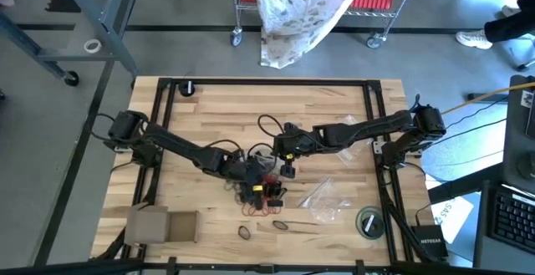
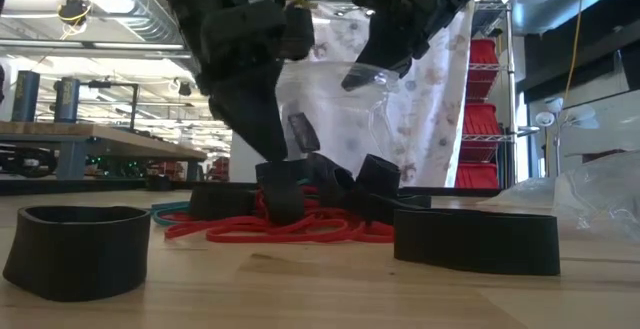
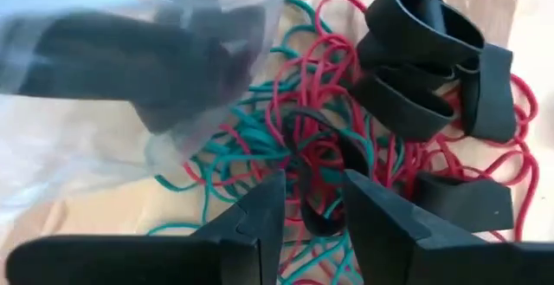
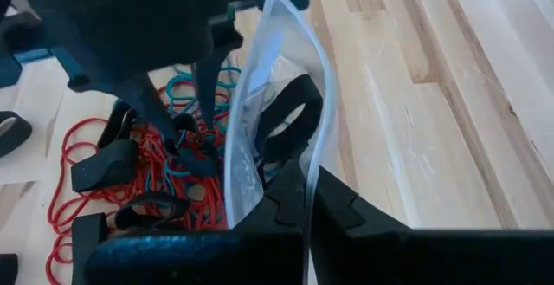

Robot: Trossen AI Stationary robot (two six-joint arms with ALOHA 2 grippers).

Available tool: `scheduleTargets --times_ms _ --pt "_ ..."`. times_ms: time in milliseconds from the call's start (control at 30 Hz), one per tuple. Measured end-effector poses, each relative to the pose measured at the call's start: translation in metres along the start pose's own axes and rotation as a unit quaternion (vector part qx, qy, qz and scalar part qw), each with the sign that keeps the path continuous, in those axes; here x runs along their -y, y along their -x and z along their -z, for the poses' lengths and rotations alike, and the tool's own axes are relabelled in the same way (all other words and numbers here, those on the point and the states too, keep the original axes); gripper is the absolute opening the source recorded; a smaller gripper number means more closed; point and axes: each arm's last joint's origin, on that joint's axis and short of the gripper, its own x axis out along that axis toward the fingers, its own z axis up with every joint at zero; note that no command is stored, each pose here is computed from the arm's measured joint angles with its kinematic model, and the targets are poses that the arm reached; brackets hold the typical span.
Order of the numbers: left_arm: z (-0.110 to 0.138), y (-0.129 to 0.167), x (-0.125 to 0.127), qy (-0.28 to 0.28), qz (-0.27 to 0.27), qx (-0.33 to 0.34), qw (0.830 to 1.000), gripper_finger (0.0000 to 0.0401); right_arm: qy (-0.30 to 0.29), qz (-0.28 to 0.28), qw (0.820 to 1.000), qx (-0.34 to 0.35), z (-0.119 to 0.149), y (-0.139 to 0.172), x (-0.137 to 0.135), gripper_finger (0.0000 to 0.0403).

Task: Sort rubber bands
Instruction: Put the black rubber band into the transparent zip lock bag

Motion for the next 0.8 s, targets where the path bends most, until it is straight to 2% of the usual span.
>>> scheduleTargets --times_ms 200,367,600,800 --pt "0.003 -0.012 0.001 -0.022 0.004 -0.012 1.000 0.0097 0.000 0.000 1.000 0.001 0.000 0.000 0.000 0.0001" --pt "0.001 -0.008 0.002 -0.047 0.008 0.002 0.999 0.0014 0.000 0.000 1.000 0.000 0.000 0.000 0.000 0.0001" --pt "-0.012 0.034 0.019 -0.083 0.016 0.072 0.994 0.0003 0.000 0.000 1.000 -0.001 0.000 0.000 0.000 0.0001" --pt "-0.026 0.077 0.024 -0.109 0.021 0.160 0.981 0.0002 0.000 0.000 1.000 -0.001 0.000 0.000 0.000 0.0001"
